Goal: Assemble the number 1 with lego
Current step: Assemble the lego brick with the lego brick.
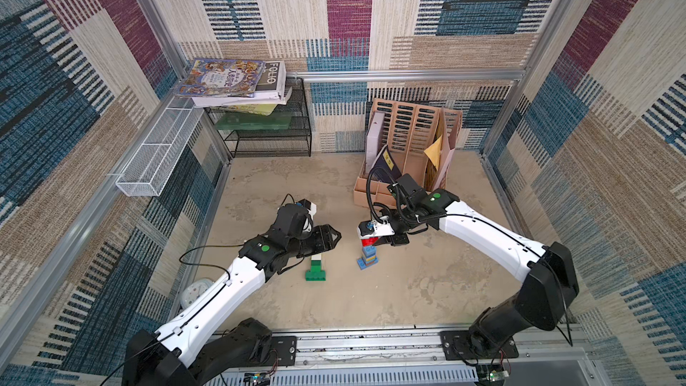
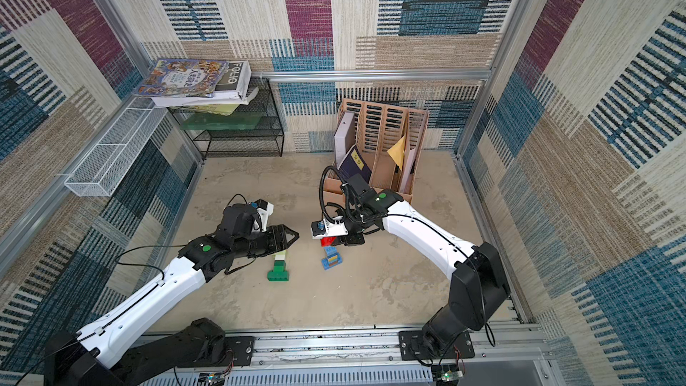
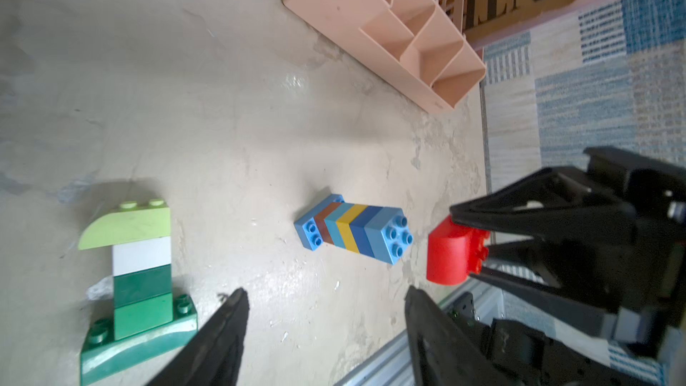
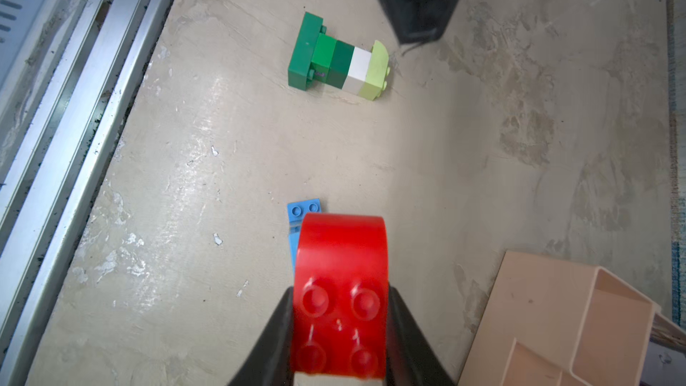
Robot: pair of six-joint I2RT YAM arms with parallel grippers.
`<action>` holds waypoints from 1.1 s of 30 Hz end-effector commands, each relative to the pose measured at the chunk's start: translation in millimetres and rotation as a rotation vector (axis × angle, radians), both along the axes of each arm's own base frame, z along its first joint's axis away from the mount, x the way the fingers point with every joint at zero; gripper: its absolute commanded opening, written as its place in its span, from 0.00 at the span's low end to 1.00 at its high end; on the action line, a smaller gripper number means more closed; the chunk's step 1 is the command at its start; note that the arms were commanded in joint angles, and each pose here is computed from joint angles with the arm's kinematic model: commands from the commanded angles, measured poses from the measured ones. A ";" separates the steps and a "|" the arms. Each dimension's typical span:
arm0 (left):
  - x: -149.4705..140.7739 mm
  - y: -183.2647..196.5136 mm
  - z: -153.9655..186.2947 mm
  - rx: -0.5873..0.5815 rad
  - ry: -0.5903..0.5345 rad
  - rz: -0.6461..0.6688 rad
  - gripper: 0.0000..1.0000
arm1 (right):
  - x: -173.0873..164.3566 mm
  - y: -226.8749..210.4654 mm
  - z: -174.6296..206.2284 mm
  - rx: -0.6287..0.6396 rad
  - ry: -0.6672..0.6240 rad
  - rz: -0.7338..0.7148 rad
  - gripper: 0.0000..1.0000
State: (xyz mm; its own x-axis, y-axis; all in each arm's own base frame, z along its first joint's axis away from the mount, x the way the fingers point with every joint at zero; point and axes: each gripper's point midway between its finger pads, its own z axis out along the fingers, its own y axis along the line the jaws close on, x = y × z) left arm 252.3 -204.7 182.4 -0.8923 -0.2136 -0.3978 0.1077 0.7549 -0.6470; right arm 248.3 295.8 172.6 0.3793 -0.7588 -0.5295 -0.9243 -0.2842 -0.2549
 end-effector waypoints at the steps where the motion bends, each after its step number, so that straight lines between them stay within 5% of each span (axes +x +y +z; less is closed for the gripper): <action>1: -7.9 -21.7 11.5 -0.086 -0.016 -0.142 0.69 | -8.7 2.2 -4.3 -0.016 0.041 0.067 0.21; 13: -10.0 -45.3 6.4 -0.173 0.078 -0.265 0.69 | -24.9 1.0 -16.2 -0.054 0.170 0.125 0.19; 33: -5.2 -64.5 -18.4 -0.226 0.208 -0.326 0.67 | -14.4 1.0 -34.5 -0.173 0.134 0.144 0.19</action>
State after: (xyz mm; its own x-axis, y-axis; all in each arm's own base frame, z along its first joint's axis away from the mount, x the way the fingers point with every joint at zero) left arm 246.5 -265.7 160.8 -0.9841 0.0174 -0.1765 0.1558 0.5609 -0.8131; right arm 236.6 300.7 139.4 0.4133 -0.7811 -0.4680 -0.9001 -0.4284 -0.0800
